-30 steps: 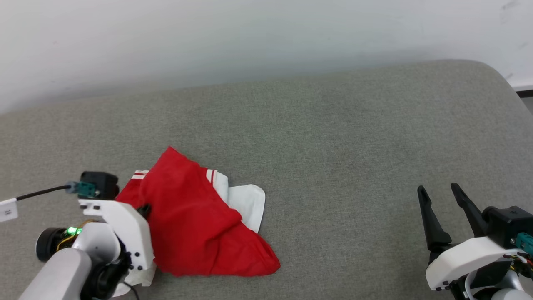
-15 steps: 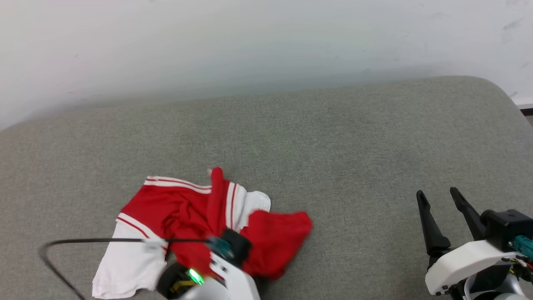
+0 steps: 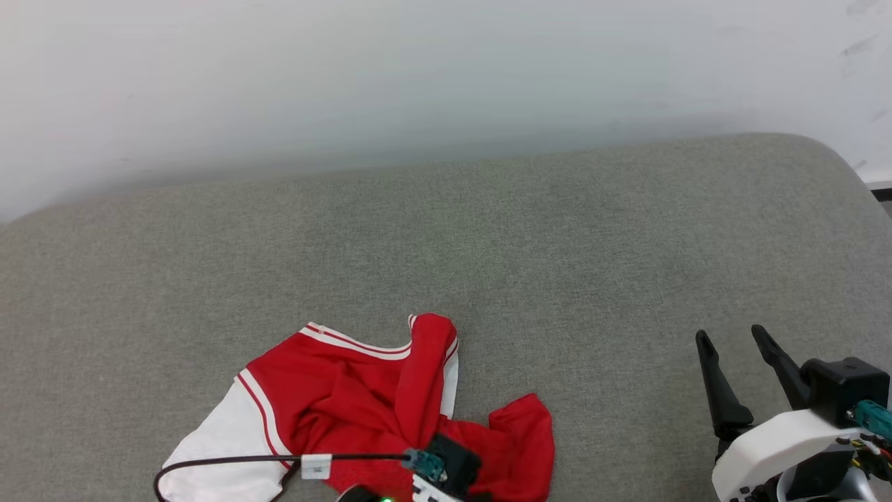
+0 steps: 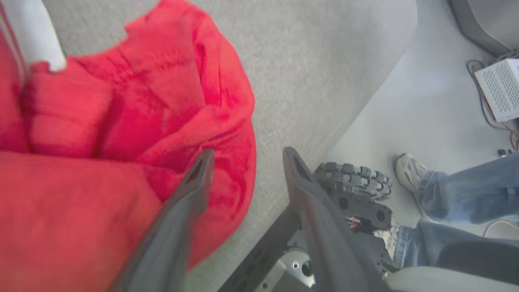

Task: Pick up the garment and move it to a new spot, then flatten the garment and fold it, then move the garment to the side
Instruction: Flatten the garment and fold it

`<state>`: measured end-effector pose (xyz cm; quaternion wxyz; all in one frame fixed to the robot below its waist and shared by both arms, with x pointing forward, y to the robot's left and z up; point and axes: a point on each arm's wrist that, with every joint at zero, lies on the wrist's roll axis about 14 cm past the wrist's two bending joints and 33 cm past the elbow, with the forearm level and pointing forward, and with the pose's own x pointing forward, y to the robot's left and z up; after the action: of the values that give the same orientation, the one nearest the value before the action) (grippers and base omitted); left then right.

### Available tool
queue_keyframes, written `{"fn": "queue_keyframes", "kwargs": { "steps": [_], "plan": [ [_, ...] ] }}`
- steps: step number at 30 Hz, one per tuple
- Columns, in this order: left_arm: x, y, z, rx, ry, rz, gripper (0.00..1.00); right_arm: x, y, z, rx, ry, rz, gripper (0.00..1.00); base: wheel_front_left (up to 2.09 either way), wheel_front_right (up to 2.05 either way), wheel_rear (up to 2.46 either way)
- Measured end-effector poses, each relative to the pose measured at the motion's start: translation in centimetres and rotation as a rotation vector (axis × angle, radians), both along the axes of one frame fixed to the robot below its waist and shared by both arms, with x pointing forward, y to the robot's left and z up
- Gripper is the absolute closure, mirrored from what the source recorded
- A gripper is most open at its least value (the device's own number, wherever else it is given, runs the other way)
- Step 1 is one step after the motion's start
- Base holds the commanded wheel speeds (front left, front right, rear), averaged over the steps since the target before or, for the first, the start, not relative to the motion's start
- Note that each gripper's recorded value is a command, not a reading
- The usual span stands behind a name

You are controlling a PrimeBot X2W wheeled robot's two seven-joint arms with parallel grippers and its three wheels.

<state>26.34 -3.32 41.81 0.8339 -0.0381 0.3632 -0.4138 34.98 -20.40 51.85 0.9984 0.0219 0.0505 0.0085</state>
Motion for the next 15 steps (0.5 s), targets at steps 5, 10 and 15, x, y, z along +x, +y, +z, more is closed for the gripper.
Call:
{"fn": "queue_keyframes", "kwargs": {
  "steps": [5,10,15],
  "plan": [
    [4.3,0.1,5.6,-0.134,-0.251,0.146,0.0,-0.4,0.2,0.7,-0.004,-0.017,0.007,0.0,0.0,0.0,0.0],
    [8.8,3.2,11.4,-0.226,-0.549,0.341,0.0,-0.7,0.4,0.9,-0.005,-0.022,0.012,0.0,0.0,0.0,0.0],
    [11.5,8.0,14.2,-0.239,-0.74,0.538,0.0,-0.7,0.5,1.0,-0.006,-0.025,0.014,0.0,0.0,0.0,0.0]
  ]
}}
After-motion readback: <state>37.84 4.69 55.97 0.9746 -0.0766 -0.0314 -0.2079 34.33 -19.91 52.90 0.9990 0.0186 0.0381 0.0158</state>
